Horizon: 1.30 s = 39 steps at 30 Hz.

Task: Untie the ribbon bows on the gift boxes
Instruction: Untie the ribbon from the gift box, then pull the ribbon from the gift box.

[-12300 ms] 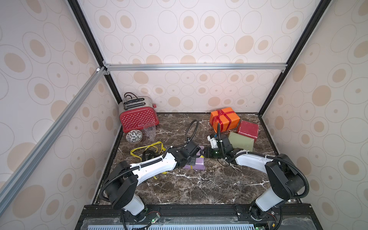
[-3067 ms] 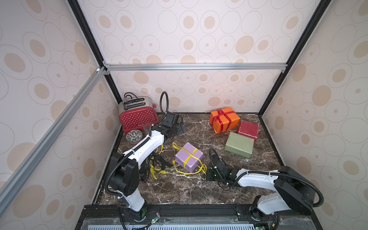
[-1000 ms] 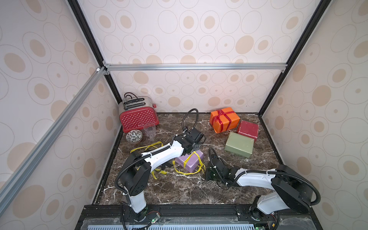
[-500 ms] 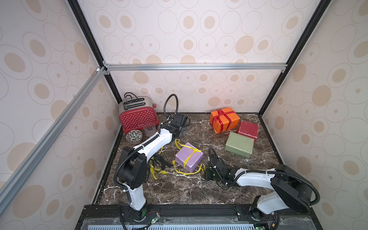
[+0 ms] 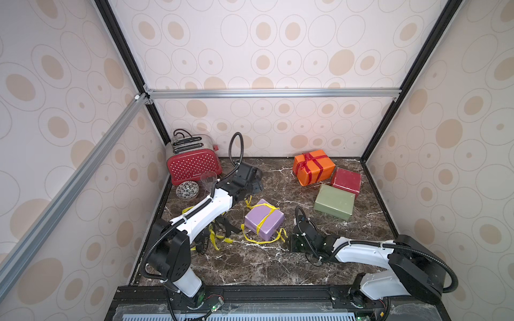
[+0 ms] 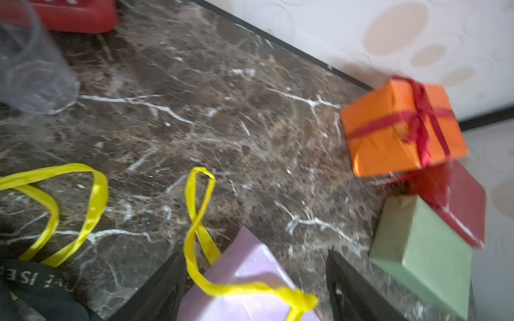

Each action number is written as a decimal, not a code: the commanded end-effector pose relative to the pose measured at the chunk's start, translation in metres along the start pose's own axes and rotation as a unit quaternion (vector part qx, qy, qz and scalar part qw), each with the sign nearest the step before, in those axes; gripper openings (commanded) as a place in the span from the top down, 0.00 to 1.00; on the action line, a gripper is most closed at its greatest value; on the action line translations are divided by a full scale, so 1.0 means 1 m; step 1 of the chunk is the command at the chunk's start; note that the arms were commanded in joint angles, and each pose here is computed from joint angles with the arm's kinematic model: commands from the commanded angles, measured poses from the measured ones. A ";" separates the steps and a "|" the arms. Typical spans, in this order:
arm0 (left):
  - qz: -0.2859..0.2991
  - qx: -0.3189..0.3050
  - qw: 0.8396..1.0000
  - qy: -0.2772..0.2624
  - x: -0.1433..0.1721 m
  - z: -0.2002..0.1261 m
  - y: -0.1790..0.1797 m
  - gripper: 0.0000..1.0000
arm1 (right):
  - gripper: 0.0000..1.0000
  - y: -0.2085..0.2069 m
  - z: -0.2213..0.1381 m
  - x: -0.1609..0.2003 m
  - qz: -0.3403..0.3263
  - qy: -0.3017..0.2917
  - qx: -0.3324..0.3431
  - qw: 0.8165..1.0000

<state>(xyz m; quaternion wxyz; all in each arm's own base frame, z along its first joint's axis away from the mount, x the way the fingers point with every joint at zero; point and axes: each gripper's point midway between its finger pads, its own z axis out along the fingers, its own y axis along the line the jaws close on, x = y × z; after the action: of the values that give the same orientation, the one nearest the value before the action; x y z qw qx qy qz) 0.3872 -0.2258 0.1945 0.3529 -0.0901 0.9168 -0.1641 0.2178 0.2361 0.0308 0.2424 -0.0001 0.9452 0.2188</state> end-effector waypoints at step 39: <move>0.264 0.007 0.943 0.201 0.145 0.030 -0.021 0.82 | 0.56 -0.053 -0.082 -0.134 -0.040 -0.263 0.166 0.949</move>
<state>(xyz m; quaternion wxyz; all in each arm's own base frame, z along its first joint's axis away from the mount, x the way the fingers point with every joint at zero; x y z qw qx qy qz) 0.3065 -0.2789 0.0948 0.2117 0.1865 0.9573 -0.0633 0.2968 0.1422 0.1289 0.4819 0.0480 0.8739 0.0423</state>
